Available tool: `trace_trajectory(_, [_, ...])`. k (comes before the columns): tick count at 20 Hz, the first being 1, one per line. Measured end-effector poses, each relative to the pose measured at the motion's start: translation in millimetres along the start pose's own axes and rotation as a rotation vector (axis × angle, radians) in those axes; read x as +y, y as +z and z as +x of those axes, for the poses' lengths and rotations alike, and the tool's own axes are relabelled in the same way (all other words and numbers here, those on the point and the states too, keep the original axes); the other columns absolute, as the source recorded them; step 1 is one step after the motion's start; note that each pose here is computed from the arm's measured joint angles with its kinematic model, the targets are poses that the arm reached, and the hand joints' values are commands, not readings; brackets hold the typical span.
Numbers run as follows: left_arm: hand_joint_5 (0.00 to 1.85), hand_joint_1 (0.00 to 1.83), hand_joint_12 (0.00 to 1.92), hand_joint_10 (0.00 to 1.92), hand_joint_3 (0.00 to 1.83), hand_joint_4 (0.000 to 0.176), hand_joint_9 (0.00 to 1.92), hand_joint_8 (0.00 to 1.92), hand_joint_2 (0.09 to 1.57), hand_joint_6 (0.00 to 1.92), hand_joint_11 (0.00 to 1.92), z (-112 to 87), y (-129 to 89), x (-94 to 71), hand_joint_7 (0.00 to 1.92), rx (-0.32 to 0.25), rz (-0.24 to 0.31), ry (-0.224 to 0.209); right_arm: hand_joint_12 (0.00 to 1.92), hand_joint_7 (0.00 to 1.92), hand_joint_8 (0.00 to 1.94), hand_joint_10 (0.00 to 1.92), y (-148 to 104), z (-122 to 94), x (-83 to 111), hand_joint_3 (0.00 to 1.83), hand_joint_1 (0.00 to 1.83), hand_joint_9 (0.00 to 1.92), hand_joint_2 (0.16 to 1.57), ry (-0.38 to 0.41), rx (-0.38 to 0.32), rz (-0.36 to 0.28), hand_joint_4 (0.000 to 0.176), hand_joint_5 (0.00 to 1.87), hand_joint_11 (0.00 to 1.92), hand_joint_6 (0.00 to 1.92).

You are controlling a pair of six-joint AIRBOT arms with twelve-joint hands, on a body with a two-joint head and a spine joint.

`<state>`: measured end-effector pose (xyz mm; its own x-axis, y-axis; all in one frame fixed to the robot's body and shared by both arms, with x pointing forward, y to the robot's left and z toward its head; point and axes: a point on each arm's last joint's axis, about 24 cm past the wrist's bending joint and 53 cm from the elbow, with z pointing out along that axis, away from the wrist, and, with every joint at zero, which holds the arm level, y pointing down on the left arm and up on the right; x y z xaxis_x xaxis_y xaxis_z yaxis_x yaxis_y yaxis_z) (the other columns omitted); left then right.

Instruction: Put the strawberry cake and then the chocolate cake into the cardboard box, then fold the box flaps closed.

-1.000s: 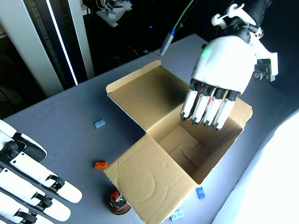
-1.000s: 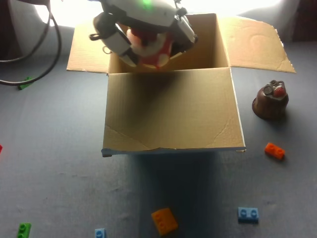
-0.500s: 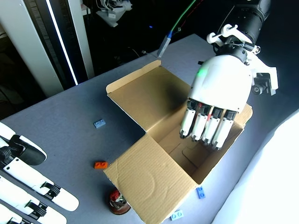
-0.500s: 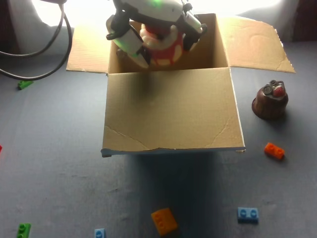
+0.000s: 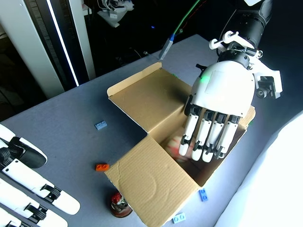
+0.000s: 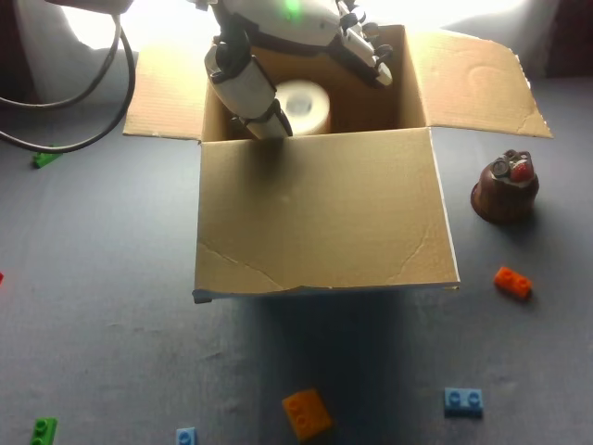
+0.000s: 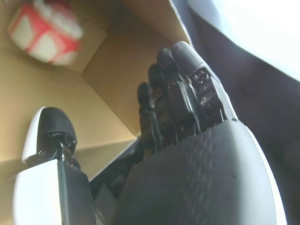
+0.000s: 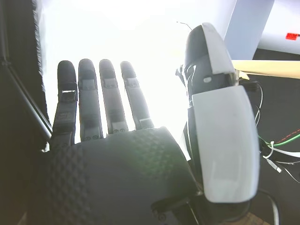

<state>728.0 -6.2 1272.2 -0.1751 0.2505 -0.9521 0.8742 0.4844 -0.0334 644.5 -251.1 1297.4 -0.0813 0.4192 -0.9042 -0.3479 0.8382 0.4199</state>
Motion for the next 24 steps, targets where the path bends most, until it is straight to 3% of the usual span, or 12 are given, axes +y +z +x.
trace_trajectory(3, [0.23, 0.47, 1.30, 0.02, 0.00, 0.073, 0.41, 0.00, 0.98, 0.01, 0.01, -2.7, -3.9, 6.8, 0.33, -0.008, -0.015, -0.001, 0.71, 0.19, 0.00, 0.01, 3.6, 5.3, -21.1, 0.00, 0.61, 0.24, 1.12, 0.096, -0.004, 0.061, 0.000, 0.18, 0.00, 0.00])
trace_trajectory(5, [0.25, 0.44, 1.29, 0.01, 0.01, 0.066, 0.40, 0.00, 1.00, 0.01, 0.00, -10.9, -9.4, 15.5, 0.33, -0.025, -0.033, -0.007, 0.71, 0.19, 0.00, 0.01, 5.5, 9.0, -34.3, 0.00, 0.63, 0.26, 1.11, 0.121, -0.010, 0.084, 0.000, 0.17, 0.00, 0.00])
trace_trajectory(8, [0.26, 0.41, 1.35, 0.02, 0.01, 0.064, 0.43, 0.00, 1.01, 0.01, 0.00, -30.8, -21.7, 30.7, 0.35, -0.066, -0.065, -0.007, 0.66, 0.18, 0.00, 0.01, 14.0, 24.9, -33.7, 0.00, 0.61, 0.25, 1.10, 0.172, 0.014, 0.078, 0.000, 0.17, 0.00, 0.00])
trace_trajectory(11, [0.28, 0.36, 1.37, 0.02, 0.01, 0.061, 0.43, 0.00, 1.03, 0.01, 0.00, -45.3, -37.4, 50.2, 0.35, -0.100, -0.106, -0.012, 0.65, 0.20, 0.01, 0.01, 22.4, 31.5, -41.2, 0.00, 0.63, 0.27, 1.10, 0.339, 0.017, 0.086, 0.000, 0.16, 0.00, 0.00])
trace_trajectory(14, [0.26, 0.34, 1.36, 0.01, 0.01, 0.061, 0.42, 0.00, 1.03, 0.00, 0.00, -51.7, -57.7, 67.8, 0.34, -0.119, -0.145, -0.024, 0.62, 0.19, 0.00, 0.01, 30.1, 31.0, -55.7, 0.00, 0.60, 0.25, 1.11, 0.432, 0.009, 0.112, 0.000, 0.15, 0.00, 0.00])
trace_trajectory(19, [0.25, 0.19, 1.35, 0.01, 0.02, 0.070, 0.42, 0.00, 1.07, 0.00, 0.00, -34.6, -94.2, 82.9, 0.35, -0.089, -0.166, -0.096, 0.64, 0.19, 0.00, 0.00, 52.8, 66.6, -46.8, 0.00, 0.64, 0.25, 1.09, 0.503, 0.072, 0.114, 0.000, 0.16, 0.00, 0.00])
trace_trajectory(21, [0.27, 0.11, 1.35, 0.01, 0.02, 0.072, 0.42, 0.00, 1.08, 0.01, 0.00, -24.6, -115.8, 94.2, 0.36, -0.085, -0.194, -0.147, 0.61, 0.21, 0.01, 0.00, 62.5, 70.8, -55.6, 0.00, 0.61, 0.25, 1.10, 0.580, 0.071, 0.152, 0.000, 0.15, 0.00, 0.00])
trace_trajectory(24, [0.27, 0.01, 1.31, 0.01, 0.02, 0.077, 0.42, 0.00, 1.10, 0.00, 0.00, -1.3, -139.5, 103.9, 0.37, -0.050, -0.229, -0.166, 0.59, 0.18, 0.00, 0.00, 75.5, 68.5, -59.9, 0.00, 0.69, 0.24, 1.05, 0.614, 0.054, 0.161, 0.000, 0.14, 0.00, 0.00])
